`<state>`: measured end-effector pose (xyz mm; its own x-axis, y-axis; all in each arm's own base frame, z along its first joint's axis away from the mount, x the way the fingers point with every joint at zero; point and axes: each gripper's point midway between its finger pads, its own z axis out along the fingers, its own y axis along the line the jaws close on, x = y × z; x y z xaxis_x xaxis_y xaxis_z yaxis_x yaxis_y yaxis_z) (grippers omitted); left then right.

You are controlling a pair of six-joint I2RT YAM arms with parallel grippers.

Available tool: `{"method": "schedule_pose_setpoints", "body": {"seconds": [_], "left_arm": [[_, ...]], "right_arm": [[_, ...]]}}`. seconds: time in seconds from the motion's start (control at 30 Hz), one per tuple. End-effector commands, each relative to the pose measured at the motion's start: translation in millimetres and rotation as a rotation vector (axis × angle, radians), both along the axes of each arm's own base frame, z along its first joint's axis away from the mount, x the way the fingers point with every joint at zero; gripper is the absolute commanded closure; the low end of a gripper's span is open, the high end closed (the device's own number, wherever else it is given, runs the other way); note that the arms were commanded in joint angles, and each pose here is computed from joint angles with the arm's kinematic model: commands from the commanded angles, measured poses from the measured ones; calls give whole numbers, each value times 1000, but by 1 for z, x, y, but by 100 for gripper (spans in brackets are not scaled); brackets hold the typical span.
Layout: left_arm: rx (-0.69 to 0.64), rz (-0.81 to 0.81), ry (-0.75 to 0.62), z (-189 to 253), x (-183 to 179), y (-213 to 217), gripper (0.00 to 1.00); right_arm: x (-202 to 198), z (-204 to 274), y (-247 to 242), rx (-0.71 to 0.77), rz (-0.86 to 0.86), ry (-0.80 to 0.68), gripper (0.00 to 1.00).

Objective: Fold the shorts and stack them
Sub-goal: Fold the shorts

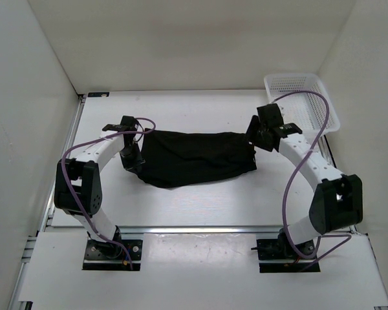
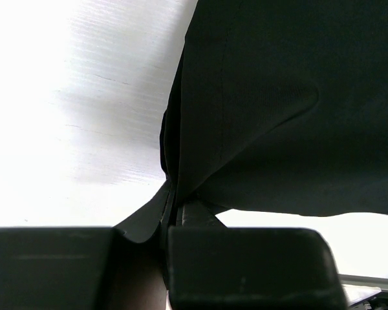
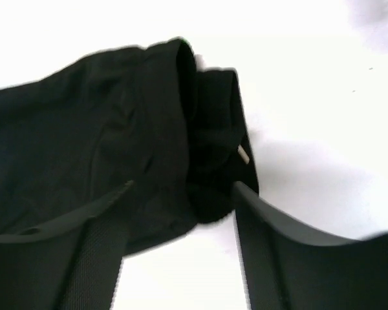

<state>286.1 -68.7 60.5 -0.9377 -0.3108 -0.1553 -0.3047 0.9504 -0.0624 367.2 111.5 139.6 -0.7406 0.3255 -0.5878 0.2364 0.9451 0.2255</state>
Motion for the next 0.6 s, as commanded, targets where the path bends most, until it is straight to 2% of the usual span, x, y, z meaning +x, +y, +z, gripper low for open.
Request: {"method": "schedule_pose_setpoints", "body": {"seconds": [0.0,0.1,0.2,0.3,0.33,0.37,0.57], "left_arm": [[16,-14,-30,8,5,1,90],[9,-25,-19,5,4,-3,90],[7,-16,-19,5,4,-3,90],[5,-25,-28,8,6,-7,90],[5,-25,-28,8,6,-7,90],[5,-25,-28,8,6,-7,90],[38,-9,-35,7,8,-1,90]], "right_arm": [[-16,-10,8,43,52,38,30],[-23,-28,21,92,114,94,30],[-23,-46,28,110,143,126,41],[-24,-52,36,115,200,122,65],[-25,-52,38,123,207,124,76],[-31,-55,34,108,198,150,99],[-41,-16,1,54,122,82,100]]}}
